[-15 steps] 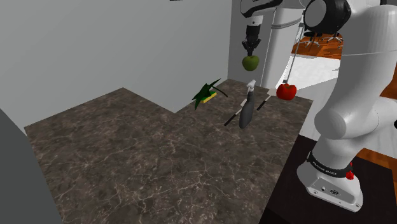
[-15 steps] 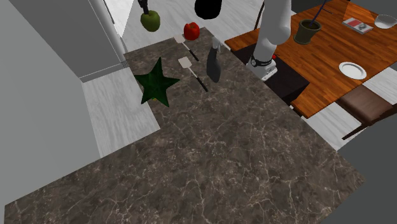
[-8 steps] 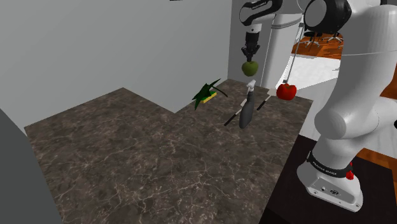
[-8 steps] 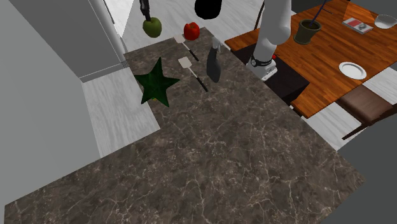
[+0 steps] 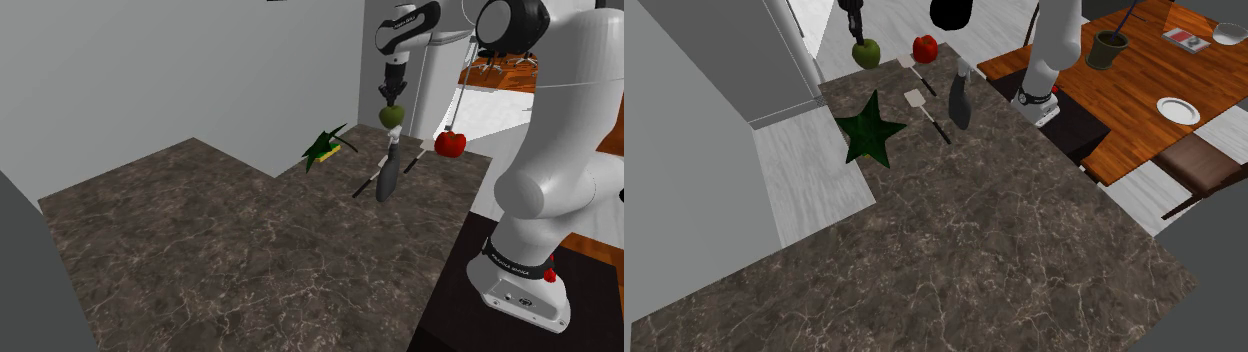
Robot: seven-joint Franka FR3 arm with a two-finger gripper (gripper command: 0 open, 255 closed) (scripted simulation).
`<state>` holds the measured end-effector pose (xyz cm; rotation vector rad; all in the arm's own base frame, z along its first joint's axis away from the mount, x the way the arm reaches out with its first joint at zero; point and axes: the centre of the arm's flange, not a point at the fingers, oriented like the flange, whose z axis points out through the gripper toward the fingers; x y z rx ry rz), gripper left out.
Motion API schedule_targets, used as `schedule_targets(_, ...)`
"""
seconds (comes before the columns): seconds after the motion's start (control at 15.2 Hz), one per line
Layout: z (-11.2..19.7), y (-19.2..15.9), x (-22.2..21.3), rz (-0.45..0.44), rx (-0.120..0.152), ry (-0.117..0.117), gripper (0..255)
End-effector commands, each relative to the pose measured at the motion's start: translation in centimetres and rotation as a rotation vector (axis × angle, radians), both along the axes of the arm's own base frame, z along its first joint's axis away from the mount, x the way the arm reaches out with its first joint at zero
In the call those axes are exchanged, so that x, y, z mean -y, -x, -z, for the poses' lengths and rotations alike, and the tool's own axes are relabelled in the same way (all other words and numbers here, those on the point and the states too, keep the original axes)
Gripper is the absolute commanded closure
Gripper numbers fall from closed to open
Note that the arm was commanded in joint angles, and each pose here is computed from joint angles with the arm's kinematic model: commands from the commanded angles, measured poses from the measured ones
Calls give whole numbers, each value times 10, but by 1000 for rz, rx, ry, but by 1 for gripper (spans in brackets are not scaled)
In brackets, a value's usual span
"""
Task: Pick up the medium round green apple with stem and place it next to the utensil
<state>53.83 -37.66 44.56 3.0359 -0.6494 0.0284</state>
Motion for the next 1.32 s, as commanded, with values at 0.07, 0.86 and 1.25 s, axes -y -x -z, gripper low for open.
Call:
schedule_targets(0.07, 16, -1, 0, 0, 1, 0, 255)
schedule_targets(0.86, 48, -1, 0, 0, 1, 0, 255)
schedule_targets(1.25, 48, -1, 0, 0, 1, 0, 0)
